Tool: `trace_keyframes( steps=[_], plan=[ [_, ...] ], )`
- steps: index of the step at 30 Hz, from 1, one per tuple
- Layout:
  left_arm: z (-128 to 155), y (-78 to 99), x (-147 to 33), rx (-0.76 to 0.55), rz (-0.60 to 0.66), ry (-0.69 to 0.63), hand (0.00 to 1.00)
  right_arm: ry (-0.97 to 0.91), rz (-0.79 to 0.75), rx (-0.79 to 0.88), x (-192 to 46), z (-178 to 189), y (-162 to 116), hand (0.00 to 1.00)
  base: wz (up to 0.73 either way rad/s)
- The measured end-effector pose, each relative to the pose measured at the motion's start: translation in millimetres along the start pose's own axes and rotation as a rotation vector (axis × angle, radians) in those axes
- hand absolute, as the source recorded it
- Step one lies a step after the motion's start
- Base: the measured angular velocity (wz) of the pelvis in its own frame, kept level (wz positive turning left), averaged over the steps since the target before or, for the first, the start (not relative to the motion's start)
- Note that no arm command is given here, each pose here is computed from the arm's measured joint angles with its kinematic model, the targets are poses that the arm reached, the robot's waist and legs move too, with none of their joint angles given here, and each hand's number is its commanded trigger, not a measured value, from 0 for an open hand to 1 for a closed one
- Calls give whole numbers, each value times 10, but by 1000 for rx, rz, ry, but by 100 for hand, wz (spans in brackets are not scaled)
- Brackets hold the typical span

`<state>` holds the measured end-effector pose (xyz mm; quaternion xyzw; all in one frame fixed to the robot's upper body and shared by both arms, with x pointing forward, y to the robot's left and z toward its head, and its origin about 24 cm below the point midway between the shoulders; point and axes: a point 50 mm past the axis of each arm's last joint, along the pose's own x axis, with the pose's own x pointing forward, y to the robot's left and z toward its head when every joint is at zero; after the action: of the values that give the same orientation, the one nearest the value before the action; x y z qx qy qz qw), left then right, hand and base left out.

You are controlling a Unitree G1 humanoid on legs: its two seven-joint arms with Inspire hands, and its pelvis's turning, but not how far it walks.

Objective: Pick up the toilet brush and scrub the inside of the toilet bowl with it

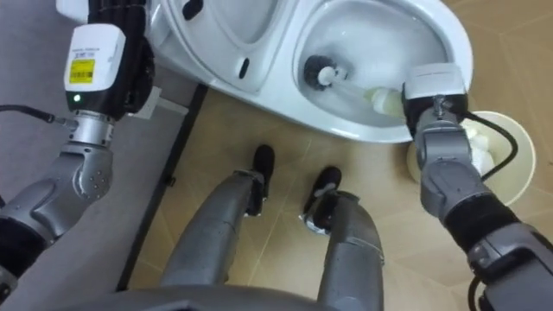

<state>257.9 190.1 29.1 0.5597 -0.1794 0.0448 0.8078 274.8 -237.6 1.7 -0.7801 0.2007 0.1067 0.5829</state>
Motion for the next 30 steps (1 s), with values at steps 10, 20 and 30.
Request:
trace_keyframes(
  steps=[10, 20, 30],
  plan=[
    [-9, 143, 152, 30, 55, -58, 0, 0, -29, 107, 353, -241, -191, 100, 1],
    [-18, 123, 207, 52, 42, -50, 0, 11, -290, 105, 477, -412, -828, 100, -3],
    [70, 61, 262, 33, -22, -52, 0, 39, -252, -20, 444, -443, -630, 100, -3]
  ],
)
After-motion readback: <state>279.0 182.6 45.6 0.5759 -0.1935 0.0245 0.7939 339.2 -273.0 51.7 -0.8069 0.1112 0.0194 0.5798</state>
